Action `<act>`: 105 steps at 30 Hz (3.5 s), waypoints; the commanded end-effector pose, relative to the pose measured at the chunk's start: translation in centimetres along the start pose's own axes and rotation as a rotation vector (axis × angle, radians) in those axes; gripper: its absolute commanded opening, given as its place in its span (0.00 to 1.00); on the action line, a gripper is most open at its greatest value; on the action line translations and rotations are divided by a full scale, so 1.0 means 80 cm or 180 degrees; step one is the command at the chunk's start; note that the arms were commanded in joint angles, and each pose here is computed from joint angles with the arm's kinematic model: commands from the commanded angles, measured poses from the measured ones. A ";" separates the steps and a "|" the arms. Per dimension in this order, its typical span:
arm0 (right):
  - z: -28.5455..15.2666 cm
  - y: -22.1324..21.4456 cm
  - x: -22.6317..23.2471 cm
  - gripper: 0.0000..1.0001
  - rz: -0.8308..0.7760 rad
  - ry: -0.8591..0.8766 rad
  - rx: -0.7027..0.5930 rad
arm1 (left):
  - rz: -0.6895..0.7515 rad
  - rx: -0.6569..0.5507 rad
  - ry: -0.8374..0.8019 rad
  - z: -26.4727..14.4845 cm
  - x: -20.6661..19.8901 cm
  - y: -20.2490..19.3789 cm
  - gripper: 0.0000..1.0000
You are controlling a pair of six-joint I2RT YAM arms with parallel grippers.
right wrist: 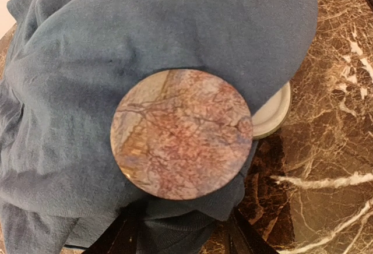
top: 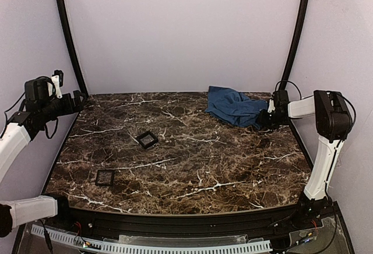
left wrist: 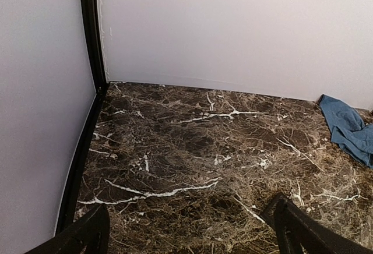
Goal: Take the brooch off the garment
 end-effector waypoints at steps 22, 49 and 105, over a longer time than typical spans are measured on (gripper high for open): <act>-0.259 -0.026 0.142 0.00 -0.0656 0.1093 -0.1066 | 0.0240 0.0006 -0.1047 -0.016 -0.076 -0.019 1.00; -0.485 0.025 0.350 0.00 -0.1549 0.3577 -0.1539 | 0.0878 -0.0028 -0.2946 -0.003 -0.386 -0.090 1.00; -0.423 0.017 0.316 0.00 -0.1407 0.2381 -0.1520 | 0.0790 -0.0181 -0.2027 0.008 -0.430 -0.094 0.01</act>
Point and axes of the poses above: each gripper's point midway between its finger pads, its own z axis out along the fingers, its own x axis along the line the jaws close on, y = z × x, the point moved 7 cm from there along -z, back along the fingers, and after that the axes turned 5 degrees about -z, right-handed, at the moved point
